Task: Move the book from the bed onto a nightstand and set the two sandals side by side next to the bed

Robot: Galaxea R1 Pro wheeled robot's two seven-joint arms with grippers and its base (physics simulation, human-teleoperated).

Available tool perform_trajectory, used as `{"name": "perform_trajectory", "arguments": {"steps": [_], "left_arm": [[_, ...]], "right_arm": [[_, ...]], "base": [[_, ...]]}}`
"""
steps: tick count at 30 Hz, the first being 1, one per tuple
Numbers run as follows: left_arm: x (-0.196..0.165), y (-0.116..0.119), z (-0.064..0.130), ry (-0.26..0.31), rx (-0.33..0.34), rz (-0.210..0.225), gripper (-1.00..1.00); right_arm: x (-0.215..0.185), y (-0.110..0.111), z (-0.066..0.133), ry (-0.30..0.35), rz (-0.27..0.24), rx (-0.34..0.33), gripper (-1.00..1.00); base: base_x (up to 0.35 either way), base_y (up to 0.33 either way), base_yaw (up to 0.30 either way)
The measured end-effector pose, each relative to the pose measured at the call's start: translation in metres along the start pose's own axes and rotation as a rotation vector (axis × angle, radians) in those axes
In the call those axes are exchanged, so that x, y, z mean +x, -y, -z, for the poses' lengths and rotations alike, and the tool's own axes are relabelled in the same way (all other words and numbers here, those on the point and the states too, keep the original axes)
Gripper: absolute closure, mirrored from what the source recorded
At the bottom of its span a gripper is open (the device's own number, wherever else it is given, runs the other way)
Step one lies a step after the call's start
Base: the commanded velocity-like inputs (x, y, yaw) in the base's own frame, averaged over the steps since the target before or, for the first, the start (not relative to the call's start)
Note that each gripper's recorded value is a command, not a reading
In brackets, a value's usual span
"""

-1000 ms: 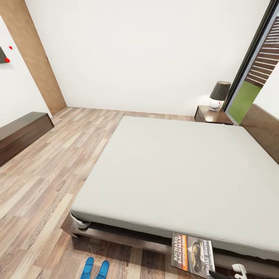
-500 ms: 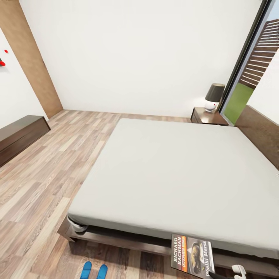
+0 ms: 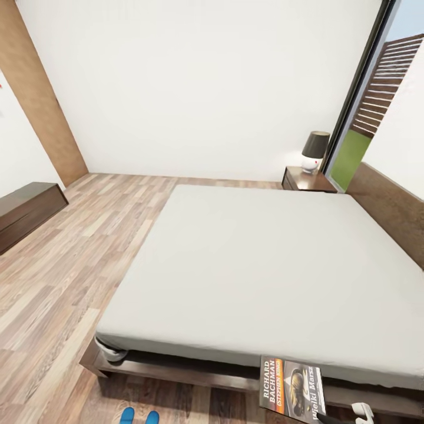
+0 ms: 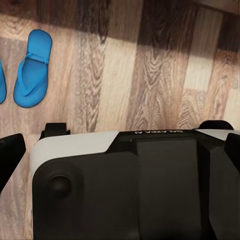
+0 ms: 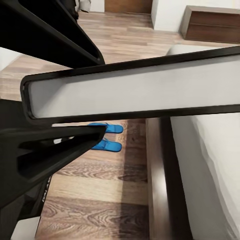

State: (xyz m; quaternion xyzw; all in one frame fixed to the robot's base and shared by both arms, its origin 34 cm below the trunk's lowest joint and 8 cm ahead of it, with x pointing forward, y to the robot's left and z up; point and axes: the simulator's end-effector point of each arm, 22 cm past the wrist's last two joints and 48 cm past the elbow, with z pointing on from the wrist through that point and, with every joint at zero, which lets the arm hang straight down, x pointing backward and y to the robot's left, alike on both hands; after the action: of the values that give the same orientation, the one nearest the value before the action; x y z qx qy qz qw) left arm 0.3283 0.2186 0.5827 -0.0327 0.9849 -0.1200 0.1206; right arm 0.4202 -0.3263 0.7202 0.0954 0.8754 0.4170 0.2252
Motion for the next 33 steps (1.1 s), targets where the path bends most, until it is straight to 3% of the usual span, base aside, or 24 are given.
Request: {"name": "perform_trajectory", "arguments": {"steps": [33], "left_arm": [[-0.014, 0.004, 0.005, 0.036, 0.007, -0.014, -1.00]], "right_arm": [[-0.014, -0.011, 0.002, 0.027, 0.031, -0.018, 1.00]], "base": [[0.000, 0.000, -0.027]]}}
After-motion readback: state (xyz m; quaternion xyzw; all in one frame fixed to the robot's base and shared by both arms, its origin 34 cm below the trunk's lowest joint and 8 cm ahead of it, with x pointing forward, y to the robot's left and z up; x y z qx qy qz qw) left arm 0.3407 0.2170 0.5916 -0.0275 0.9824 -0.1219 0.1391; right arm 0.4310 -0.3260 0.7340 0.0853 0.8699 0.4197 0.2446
